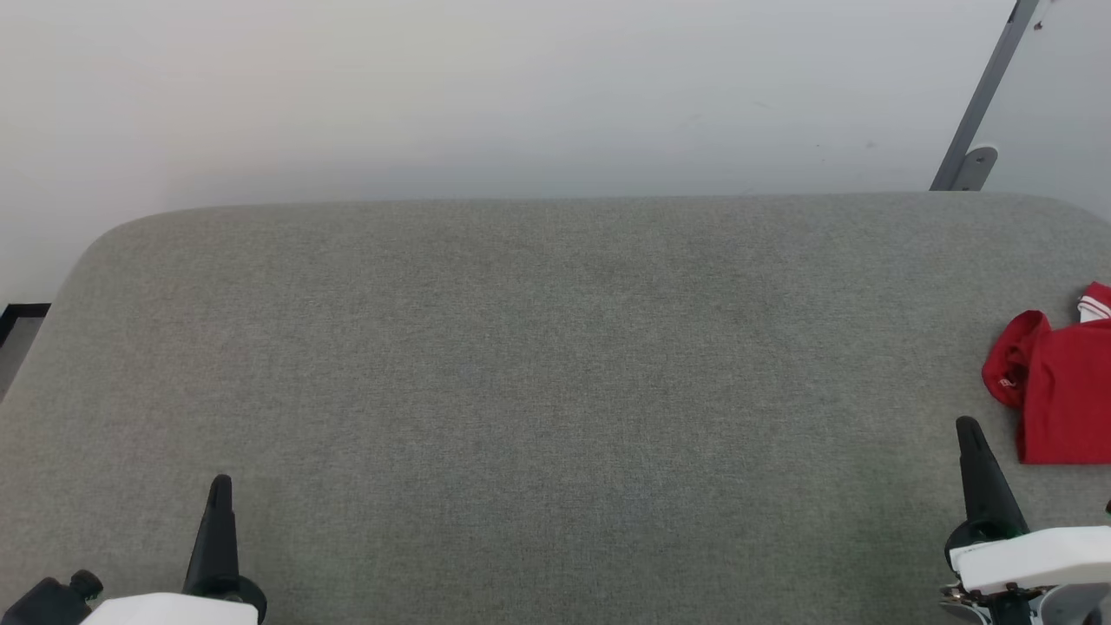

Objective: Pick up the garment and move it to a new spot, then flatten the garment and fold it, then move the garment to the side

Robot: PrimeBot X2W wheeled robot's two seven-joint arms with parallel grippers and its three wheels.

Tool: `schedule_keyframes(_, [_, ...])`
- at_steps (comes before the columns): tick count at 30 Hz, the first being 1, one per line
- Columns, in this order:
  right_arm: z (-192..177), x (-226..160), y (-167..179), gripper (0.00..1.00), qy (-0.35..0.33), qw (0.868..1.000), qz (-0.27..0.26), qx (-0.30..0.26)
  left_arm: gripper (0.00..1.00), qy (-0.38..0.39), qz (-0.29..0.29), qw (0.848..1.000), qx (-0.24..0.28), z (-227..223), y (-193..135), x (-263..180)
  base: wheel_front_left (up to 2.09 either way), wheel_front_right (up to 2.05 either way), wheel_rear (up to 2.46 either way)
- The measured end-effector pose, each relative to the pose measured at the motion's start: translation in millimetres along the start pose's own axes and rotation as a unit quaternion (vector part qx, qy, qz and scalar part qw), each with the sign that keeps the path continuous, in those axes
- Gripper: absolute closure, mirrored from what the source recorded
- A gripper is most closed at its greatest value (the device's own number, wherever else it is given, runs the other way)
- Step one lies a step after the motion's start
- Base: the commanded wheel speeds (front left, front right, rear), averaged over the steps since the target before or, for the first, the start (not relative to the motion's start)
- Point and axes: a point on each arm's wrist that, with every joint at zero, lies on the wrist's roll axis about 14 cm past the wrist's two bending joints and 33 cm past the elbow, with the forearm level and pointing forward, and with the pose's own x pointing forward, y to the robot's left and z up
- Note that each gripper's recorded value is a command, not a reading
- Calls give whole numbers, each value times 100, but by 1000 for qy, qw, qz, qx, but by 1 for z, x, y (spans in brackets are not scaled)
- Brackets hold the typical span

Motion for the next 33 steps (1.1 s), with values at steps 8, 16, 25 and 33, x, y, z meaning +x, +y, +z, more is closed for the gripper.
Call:
schedule_keyframes(8, [-3,3,1,100,5,999,-2,50,100,5,-2,999,-48,-3,-4,6,0,0,0])
schedule_keyframes(16, [-8,5,1,100,11,995,-6,98,100,13,-6,996,-88,-6,-8,11,0,0,0])
schedule_keyframes(25, [-10,8,4,100,15,989,-4,145,100,20,-11,991,-128,-9,-13,17,0,0,0])
schedule_keyframes(33, [-10,11,8,100,17,984,0,180,100,25,-15,987,-159,-11,-17,21,0,0,0])
